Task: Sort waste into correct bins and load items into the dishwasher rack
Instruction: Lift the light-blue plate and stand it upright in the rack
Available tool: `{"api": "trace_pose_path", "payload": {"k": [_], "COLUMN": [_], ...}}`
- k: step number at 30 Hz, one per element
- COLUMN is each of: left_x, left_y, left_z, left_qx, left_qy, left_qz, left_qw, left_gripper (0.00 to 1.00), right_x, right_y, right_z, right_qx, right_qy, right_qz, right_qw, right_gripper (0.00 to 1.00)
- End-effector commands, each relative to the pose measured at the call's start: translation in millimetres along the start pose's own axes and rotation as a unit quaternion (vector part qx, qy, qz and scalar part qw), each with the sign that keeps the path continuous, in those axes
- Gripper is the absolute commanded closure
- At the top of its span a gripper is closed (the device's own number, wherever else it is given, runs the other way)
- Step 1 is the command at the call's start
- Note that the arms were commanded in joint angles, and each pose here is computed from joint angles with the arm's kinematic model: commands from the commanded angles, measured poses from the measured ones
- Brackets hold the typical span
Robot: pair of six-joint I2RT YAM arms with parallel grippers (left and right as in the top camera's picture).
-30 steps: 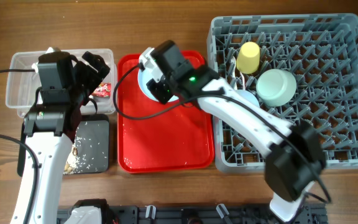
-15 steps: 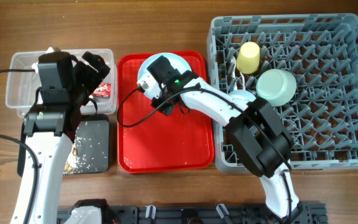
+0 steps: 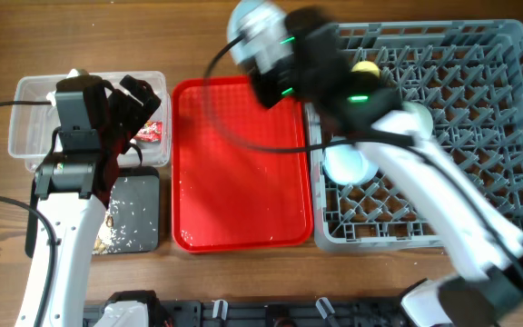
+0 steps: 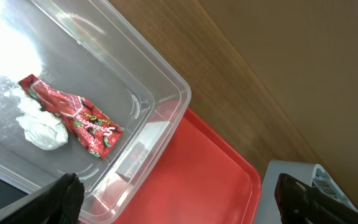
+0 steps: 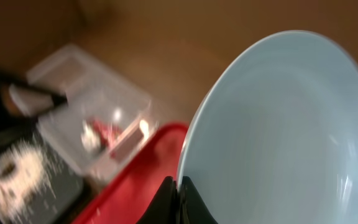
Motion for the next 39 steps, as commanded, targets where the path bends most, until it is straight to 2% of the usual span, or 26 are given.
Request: {"api": "trace_pose_path", "payload": {"k": [1,4,7,11,14,22,28,34,39], "left_x": [5,5,5,5,5,5,5,5,5], "left_y": [-2,-2,-2,-2,-2,-2,-2,-2,-2], "left_z": [-2,-2,-2,-2,-2,-2,-2,-2,-2], "left_qx": [-0.004,-0.004,-0.004,-0.004,-0.004,-0.004,-0.004,-0.004,-0.004], "left_qy": [-0.002,-0.002,-0.002,-0.002,-0.002,-0.002,-0.002,-0.002,-0.002], "left_qz": [-0.005,-0.005,-0.005,-0.005,-0.005,-0.005,-0.005,-0.005,-0.005], "left_qw": [1.000,1.000,1.000,1.000,1.000,1.000,1.000,1.000,1.000], "left_gripper": [0.00,0.00,0.00,0.00,0.00,0.00,0.00,0.00,0.00], "right_x": [12,-1,-12,-16,-27,-71,-94,-102,-115], "right_y": [-41,-57,-60,-58,-47,-19,-9,0,3], "right_z": [-48,-100,-141,-153,-157,-174,-176,-202,-218], "right_qx": [0.054,0.098,0.153,0.254,0.260,0.205,0.199,0.115,0.055], "right_qy": [0.157,0.295,0.365,0.373,0.387,0.433,0.438,0.423,0.388], "right_qz": [-0.020,-0.015,-0.025,-0.031,-0.017,0.004,0.006,-0.012,-0.008], "right_qw": [0.986,0.950,0.918,0.892,0.885,0.878,0.876,0.899,0.920], "right_gripper": [0.96,0.96,0.96,0.96,0.96,0.96,0.96,0.95,0.84]}}
Point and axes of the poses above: each gripper's point midway between its finger pads, its own y axis out along the fingers, its own z axis along the line the jaws close on, x = y × z, the point moved 1 cm from there along -y, back along the fingers, and after that the axes turned 2 degrees about y, right-handed, at the moved point
